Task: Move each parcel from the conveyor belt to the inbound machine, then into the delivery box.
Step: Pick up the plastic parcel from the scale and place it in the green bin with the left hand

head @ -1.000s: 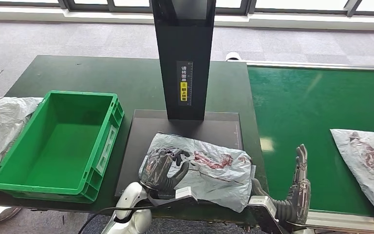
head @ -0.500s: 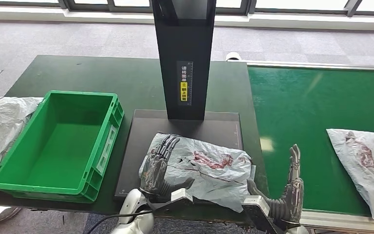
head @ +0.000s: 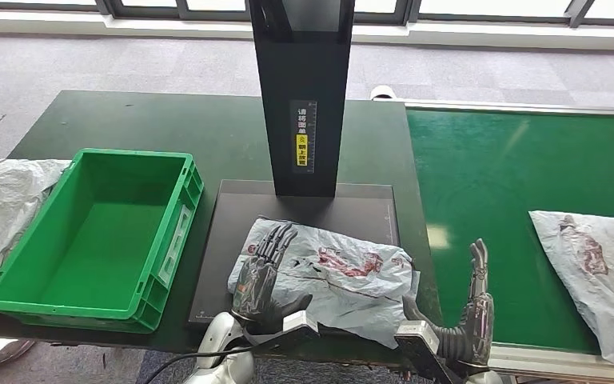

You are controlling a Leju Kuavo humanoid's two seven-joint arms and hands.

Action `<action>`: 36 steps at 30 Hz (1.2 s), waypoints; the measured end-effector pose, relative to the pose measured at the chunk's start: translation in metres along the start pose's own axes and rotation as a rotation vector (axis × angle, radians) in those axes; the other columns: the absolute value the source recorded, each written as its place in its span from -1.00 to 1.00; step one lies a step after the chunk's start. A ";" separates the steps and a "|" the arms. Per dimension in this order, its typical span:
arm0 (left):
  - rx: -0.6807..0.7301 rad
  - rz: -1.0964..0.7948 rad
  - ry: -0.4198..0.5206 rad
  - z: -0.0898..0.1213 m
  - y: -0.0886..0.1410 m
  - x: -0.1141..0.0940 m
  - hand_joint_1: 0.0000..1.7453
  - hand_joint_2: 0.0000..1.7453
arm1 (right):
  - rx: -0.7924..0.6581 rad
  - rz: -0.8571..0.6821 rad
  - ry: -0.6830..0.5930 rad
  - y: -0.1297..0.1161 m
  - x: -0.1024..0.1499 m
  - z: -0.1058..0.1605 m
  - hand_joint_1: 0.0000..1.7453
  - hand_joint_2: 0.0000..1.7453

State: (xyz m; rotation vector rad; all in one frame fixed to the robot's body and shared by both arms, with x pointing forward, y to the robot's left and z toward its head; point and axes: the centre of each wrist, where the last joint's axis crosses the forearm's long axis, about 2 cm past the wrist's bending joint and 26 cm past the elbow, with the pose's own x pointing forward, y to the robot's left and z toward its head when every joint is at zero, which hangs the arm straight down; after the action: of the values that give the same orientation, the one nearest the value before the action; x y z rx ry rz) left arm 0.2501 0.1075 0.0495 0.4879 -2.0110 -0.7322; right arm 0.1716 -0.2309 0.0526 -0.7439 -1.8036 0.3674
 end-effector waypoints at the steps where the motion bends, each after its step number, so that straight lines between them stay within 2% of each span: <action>1: -0.001 0.000 0.000 0.000 0.000 0.000 -1.00 -1.00 | 0.000 0.000 0.000 0.000 0.000 0.000 -1.00 1.00; 5: -0.004 0.000 0.002 0.000 0.000 0.000 -1.00 1.00 | 0.001 -0.001 0.002 0.000 0.000 0.000 -1.00 1.00; 8: -0.043 0.009 0.022 0.000 -0.002 -0.001 -1.00 1.00 | -0.007 -0.004 0.000 0.001 -0.001 -0.001 -1.00 1.00; 10: -0.081 0.013 0.041 0.000 -0.005 -0.003 -1.00 0.00 | -0.022 -0.006 -0.006 0.004 -0.003 -0.004 -1.00 1.00; 12: -0.098 0.010 0.050 0.002 -0.008 -0.004 -1.00 0.00 | -0.038 -0.009 -0.009 0.008 -0.005 -0.007 -1.00 1.00; 14: -0.106 0.008 0.055 0.003 -0.011 -0.005 -1.00 1.00 | -0.049 -0.013 -0.010 0.013 -0.007 -0.010 -1.00 1.00; 21: -0.123 0.036 0.064 0.007 -0.016 -0.008 -1.00 1.00 | -0.076 -0.055 -0.009 0.036 -0.013 -0.023 -1.00 1.00; 26: -0.432 -0.098 0.126 0.008 -0.031 -0.001 -1.00 1.00 | -0.050 -0.109 -0.004 0.059 -0.012 -0.034 -1.00 1.00; 30: -0.486 -0.143 0.086 0.004 -0.036 0.005 -1.00 1.00 | -0.011 -0.121 -0.014 0.071 -0.010 -0.036 -1.00 1.00; 36: -0.524 -0.156 0.063 -0.002 -0.038 0.009 -1.00 1.00 | 0.023 -0.113 -0.018 0.075 -0.013 -0.033 -1.00 1.00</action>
State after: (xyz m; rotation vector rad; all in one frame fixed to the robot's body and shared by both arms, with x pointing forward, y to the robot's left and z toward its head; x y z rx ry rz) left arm 0.2494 0.0737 0.0305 0.3512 -1.6463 -1.2756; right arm 0.2281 -0.1865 0.0116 -0.6209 -1.8464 0.3202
